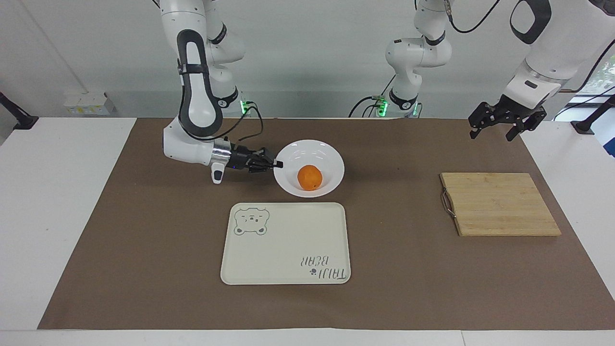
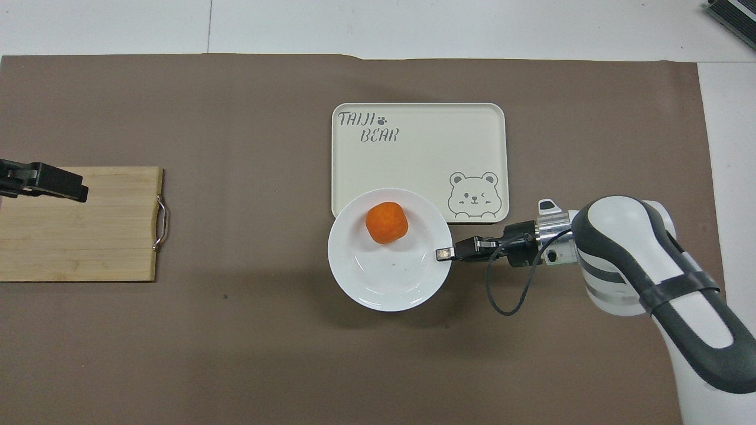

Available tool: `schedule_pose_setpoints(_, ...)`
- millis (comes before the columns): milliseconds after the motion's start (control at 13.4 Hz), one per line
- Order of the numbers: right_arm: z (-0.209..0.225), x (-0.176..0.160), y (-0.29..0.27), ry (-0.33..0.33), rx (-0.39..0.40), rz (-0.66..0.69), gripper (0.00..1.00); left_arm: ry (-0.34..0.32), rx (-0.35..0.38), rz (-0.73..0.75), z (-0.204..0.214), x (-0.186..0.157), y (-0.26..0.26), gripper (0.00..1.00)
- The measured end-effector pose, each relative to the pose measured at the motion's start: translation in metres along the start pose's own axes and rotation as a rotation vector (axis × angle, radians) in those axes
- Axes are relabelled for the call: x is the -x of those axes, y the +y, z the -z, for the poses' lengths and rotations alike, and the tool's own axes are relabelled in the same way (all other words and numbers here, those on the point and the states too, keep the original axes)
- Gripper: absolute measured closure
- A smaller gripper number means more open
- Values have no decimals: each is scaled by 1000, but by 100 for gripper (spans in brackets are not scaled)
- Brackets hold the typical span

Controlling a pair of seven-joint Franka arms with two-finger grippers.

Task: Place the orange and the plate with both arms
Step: 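Slide the plate with the right gripper onto the bear tray, then open the right gripper and pull it back from the plate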

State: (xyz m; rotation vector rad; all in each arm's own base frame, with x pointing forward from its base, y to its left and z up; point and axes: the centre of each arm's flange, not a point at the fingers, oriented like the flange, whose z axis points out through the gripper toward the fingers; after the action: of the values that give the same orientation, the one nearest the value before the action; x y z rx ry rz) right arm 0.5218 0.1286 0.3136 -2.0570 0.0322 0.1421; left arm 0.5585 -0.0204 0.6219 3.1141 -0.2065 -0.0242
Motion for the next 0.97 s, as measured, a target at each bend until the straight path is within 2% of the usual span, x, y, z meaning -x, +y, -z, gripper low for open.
schedule_pose_setpoints(299,13,-65,-22,56,4,-25,95,1,0,0,1,0,0,0)
schedule_pose_setpoints(524,16,-107,-12,87,14,-65,95,2,0,0,1,1,0,0)
schedule_pose_setpoints(748,20,-127,22,108,42,-97,95,2,0,0,1,1,0,0)
schedule_pose_setpoints(972,33,-131,44,103,90,-105,95,2,0,0,1,1,0,0)
